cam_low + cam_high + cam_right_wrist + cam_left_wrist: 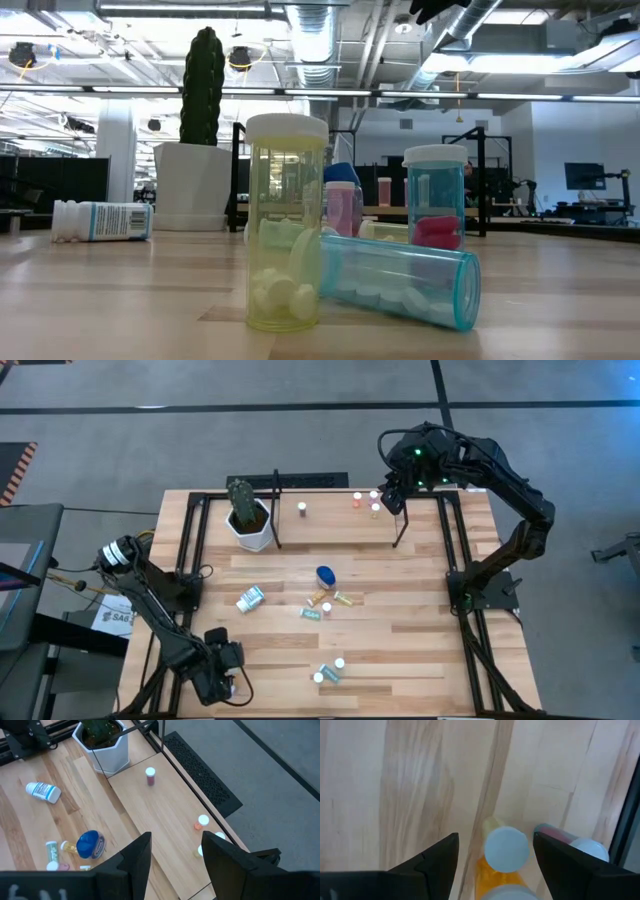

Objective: Pick and place medicine bottles onto shelf by color
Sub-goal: Put the yellow pill bottle on the shelf, then put the small blue pill bottle on the shelf

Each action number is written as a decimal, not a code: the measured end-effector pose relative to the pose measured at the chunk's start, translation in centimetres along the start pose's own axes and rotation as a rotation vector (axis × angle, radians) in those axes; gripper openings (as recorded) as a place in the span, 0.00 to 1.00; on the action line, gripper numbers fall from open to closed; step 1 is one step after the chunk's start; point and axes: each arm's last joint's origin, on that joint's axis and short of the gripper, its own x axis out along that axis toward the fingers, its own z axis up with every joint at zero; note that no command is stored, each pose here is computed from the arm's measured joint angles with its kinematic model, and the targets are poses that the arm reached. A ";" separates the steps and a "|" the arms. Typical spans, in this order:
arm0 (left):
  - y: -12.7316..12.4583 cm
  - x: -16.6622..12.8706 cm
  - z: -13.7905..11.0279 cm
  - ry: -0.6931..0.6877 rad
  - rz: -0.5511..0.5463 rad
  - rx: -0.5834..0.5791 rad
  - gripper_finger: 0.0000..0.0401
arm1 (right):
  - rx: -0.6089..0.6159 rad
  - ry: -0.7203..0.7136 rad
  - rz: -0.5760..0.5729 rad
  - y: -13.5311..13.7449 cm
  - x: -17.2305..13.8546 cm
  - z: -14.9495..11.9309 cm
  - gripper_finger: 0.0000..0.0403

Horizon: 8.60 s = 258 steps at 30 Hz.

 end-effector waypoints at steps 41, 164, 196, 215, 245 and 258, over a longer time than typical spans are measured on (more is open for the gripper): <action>6.9 -2.0 14.3 -0.125 -0.017 0.011 0.22 | 0.000 0.000 0.000 0.0 0.0 0.0 0.49; 37.5 -4.9 30.8 -0.017 0.260 -0.001 0.42 | 0.004 -0.033 0.005 0.1 0.0 0.3 0.49; 23.9 -9.5 31.8 0.082 0.179 0.086 0.42 | 0.004 -0.032 0.005 0.1 0.0 0.3 0.49; 6.9 -8.4 28.5 -0.069 0.156 -0.262 0.42 | 0.004 -0.032 0.005 0.1 0.0 0.3 0.49; -2.4 -8.2 7.3 0.161 0.236 -0.292 0.55 | 0.004 -0.033 0.005 0.1 0.0 0.3 0.49; -3.9 -5.2 1.1 0.069 0.117 0.049 0.55 | 0.004 -0.033 0.005 0.1 0.0 0.3 0.49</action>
